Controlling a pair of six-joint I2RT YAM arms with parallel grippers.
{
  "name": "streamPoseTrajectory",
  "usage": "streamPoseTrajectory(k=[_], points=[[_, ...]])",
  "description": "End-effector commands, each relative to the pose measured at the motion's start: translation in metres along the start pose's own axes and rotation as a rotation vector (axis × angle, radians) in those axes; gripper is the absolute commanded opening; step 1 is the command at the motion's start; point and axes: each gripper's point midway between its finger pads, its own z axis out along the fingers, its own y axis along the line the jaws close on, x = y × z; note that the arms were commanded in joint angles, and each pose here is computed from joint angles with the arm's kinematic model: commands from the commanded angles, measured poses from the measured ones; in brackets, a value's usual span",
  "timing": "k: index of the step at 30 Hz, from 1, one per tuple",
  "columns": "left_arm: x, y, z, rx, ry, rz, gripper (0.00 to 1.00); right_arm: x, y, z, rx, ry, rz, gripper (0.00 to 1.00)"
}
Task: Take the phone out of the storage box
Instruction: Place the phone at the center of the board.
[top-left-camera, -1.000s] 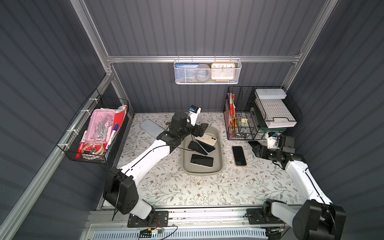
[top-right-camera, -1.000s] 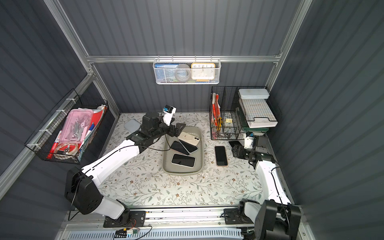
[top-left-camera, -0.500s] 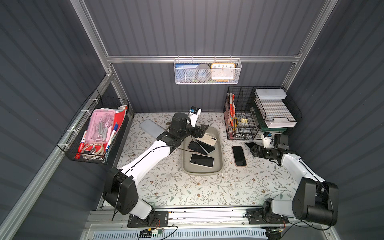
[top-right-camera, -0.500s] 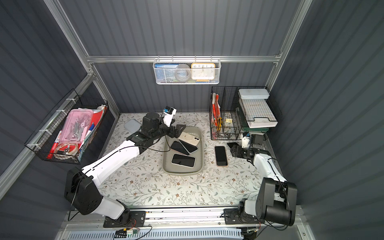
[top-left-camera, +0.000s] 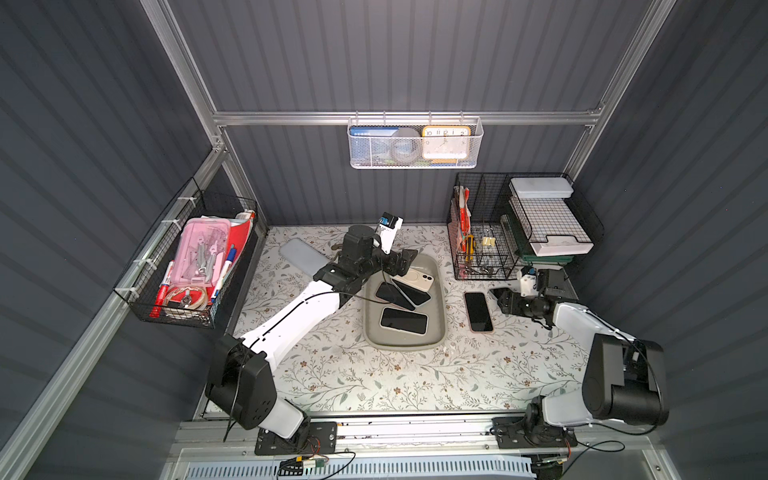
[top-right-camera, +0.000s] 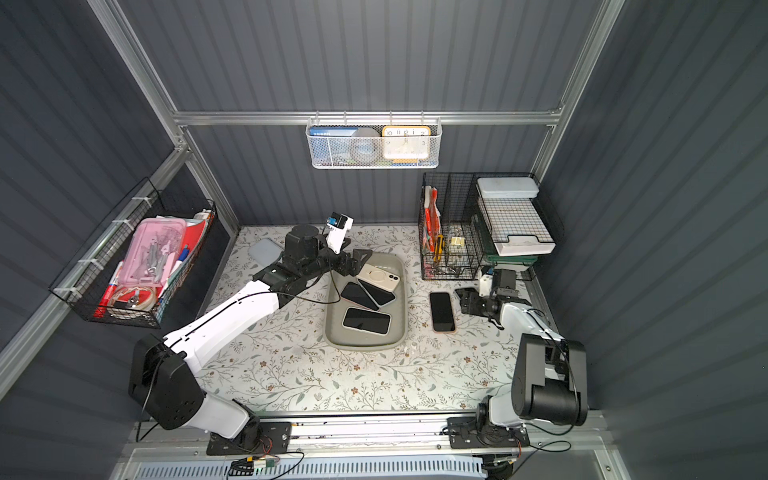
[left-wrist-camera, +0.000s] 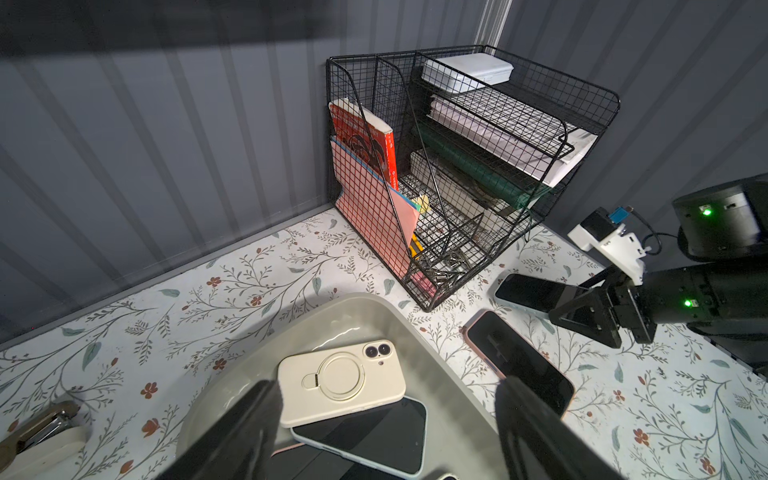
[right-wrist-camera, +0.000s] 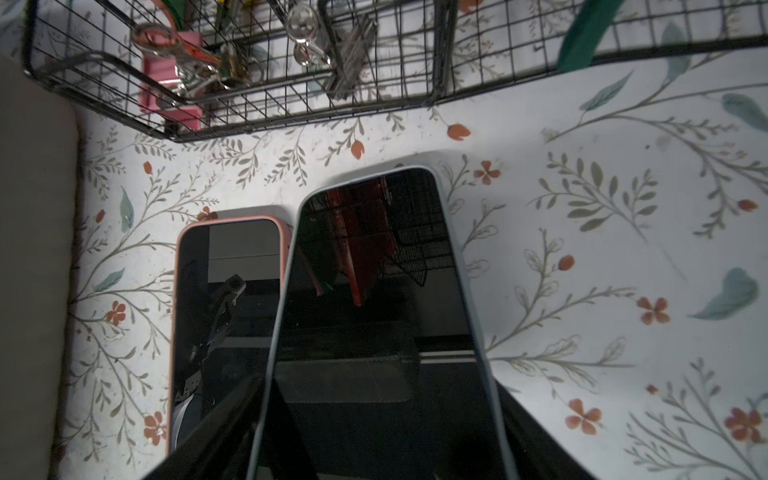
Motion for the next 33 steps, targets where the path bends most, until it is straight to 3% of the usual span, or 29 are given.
streamPoseTrajectory(k=[1, 18, 27, 33], points=[[-0.006, -0.003, -0.001, 0.017, -0.014, -0.006, 0.85, -0.002, -0.001, 0.004, 0.028, -0.019, -0.008, 0.47], [-0.017, -0.007, -0.016, 0.021, -0.043, -0.002, 0.85, 0.026, -0.001, 0.019, 0.088, 0.086, 0.009, 0.49], [-0.021, -0.008, -0.024, 0.013, -0.053, -0.001, 0.85, 0.035, -0.002, 0.033, 0.076, 0.183, 0.027, 0.52], [-0.026, -0.008, -0.026, 0.011, -0.062, 0.003, 0.85, 0.032, 0.005, 0.034, 0.036, 0.181, 0.001, 0.53]])
